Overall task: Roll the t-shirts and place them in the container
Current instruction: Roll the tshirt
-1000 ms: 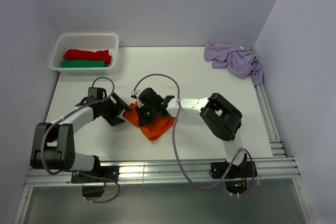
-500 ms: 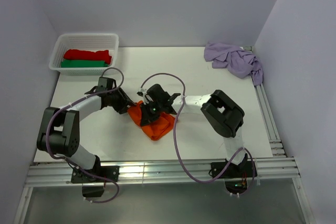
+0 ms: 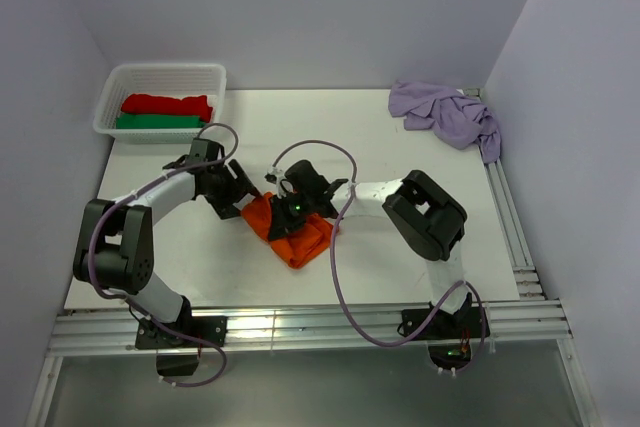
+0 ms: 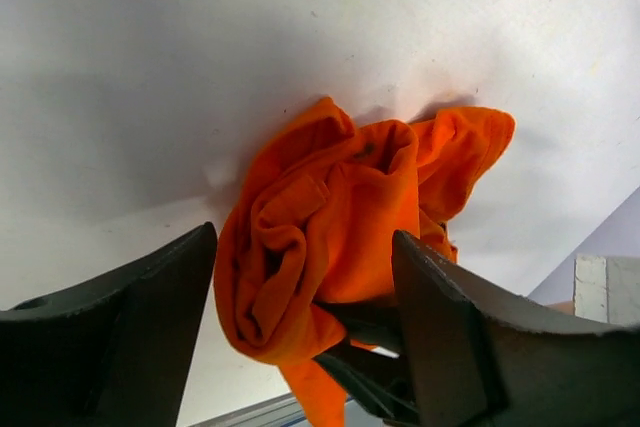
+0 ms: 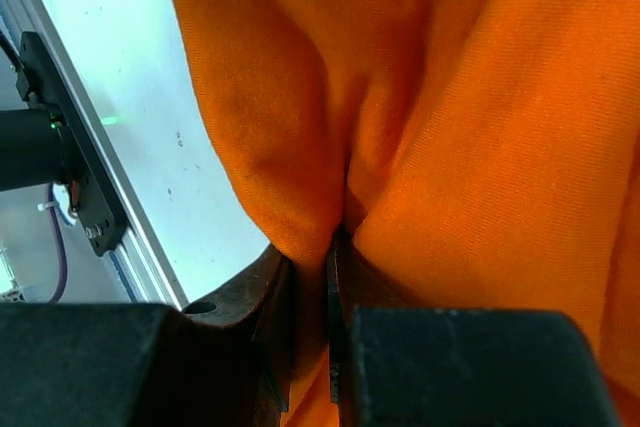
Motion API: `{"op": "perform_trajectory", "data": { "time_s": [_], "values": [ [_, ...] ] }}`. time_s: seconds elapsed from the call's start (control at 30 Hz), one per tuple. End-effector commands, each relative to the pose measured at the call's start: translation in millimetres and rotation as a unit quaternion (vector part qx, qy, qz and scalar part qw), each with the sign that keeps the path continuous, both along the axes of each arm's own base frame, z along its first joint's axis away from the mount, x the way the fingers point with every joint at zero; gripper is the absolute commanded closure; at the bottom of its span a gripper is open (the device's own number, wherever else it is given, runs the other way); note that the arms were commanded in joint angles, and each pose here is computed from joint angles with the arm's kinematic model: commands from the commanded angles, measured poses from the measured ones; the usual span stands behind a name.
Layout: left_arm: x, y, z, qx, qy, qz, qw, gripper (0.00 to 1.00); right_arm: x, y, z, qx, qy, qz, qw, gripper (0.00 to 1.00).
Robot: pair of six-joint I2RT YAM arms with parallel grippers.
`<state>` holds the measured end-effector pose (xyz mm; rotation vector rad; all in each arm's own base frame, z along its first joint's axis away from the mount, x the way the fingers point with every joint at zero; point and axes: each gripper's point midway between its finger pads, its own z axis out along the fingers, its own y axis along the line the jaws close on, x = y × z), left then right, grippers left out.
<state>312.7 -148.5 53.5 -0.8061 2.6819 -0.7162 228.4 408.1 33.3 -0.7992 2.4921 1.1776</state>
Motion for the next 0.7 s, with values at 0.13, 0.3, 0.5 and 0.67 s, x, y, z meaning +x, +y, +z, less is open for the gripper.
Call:
{"op": "perform_trajectory", "data": {
  "time_s": [0.13, 0.3, 0.5, 0.67],
  "values": [
    [1.9, 8.4, 21.9, 0.001, -0.05, -0.038, 0.998, 0.22, 6.1, -10.5, 7.7, 0.046, 0.023, -0.011, 0.999, 1.0],
    [-4.8, 16.8, 31.7, -0.059, -0.098, -0.03, 0.993, 0.21, 10.2, -20.3, 6.4, 0.092, 0.083, -0.019, 0.992, 1.0],
    [-20.5, 7.6, 35.9, -0.094, -0.132, -0.051, 0.985, 0.21, 22.3, -36.2, -1.2, 0.152, 0.164, -0.041, 0.974, 1.0],
    [-21.1, -2.2, 44.2, -0.116, -0.183, -0.071, 0.974, 0.17, 23.3, -48.6, -5.8, 0.177, 0.214, -0.032, 0.96, 1.0]
  ]
}}
